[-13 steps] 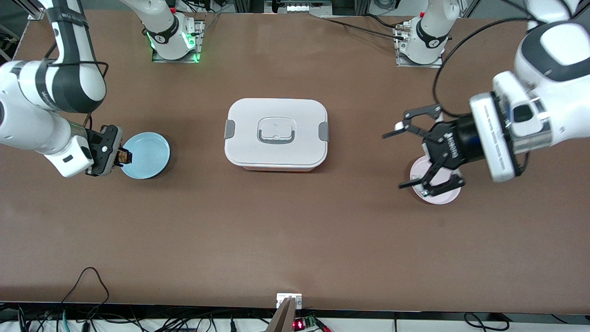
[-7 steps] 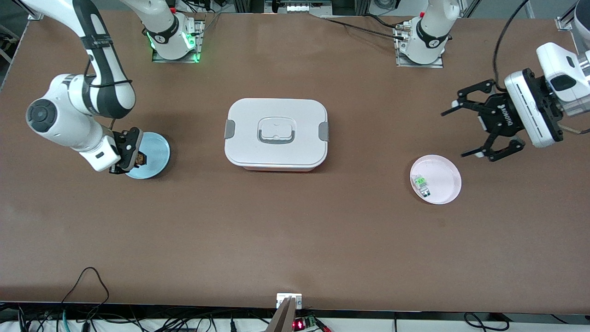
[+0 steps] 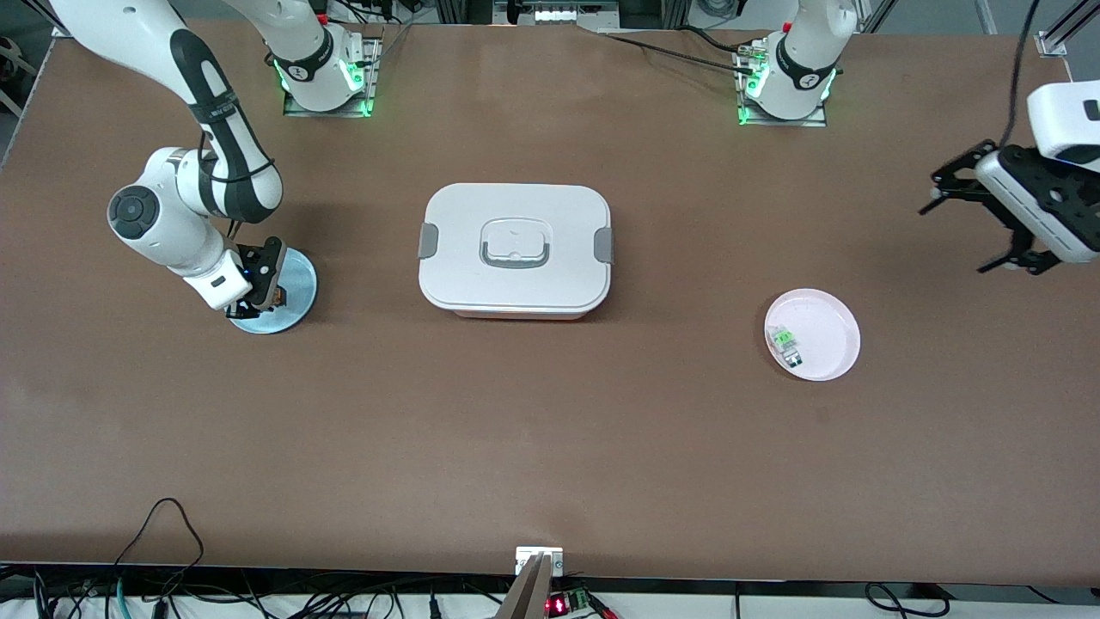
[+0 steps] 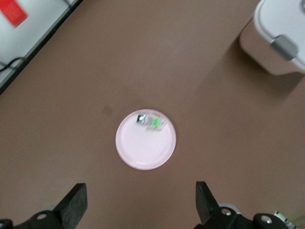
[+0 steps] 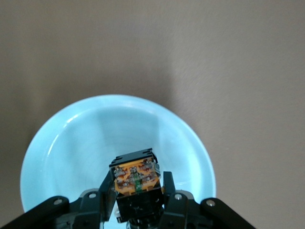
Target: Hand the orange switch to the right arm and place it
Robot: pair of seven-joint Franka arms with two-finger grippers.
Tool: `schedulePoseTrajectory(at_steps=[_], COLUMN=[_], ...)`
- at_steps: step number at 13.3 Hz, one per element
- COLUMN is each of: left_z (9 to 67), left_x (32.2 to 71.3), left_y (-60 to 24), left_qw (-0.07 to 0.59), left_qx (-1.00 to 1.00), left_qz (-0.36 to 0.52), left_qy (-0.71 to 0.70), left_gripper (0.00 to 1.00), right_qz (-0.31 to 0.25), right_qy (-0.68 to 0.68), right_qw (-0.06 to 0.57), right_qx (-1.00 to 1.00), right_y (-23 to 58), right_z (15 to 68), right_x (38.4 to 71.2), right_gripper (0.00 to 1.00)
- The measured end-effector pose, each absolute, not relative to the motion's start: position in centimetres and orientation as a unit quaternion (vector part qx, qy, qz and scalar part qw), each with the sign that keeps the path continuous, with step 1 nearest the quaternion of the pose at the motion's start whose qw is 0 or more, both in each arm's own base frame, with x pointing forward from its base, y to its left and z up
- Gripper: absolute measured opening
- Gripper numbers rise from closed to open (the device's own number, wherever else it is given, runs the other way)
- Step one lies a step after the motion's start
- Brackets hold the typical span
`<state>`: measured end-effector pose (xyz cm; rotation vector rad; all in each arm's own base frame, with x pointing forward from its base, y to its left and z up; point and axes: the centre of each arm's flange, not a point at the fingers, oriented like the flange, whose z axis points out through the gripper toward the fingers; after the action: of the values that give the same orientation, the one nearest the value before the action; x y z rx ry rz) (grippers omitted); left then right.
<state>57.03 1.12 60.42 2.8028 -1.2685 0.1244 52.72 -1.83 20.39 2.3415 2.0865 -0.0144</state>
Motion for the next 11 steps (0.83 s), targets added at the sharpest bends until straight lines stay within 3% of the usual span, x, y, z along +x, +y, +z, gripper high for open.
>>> schedulePoseTrajectory(at_steps=[3, 7, 11], left_z=[61.2, 62.0, 61.6], left_x=[57.8, 57.2, 56.8], left_y=[2.9, 2.8, 3.0], left_qw=[-0.062, -0.081, -0.069], left_qx=[0.915, 0.916, 0.965], left_qz=[0.043, 0.037, 0.029], left_qy=[-0.396, -0.392, -0.251], left_gripper=[1.0, 1.0, 1.0], right_qz=[-0.01, -0.007, 0.0], right_qy=[0.664, 0.664, 0.605], right_qw=[0.001, 0.003, 0.0], right_qx=[0.748, 0.748, 0.796], right_y=[-2.1, -2.1, -1.3], right_z=[19.4, 19.4, 22.0], right_x=[52.5, 52.6, 54.0], right_gripper=[0.43, 0.47, 0.88])
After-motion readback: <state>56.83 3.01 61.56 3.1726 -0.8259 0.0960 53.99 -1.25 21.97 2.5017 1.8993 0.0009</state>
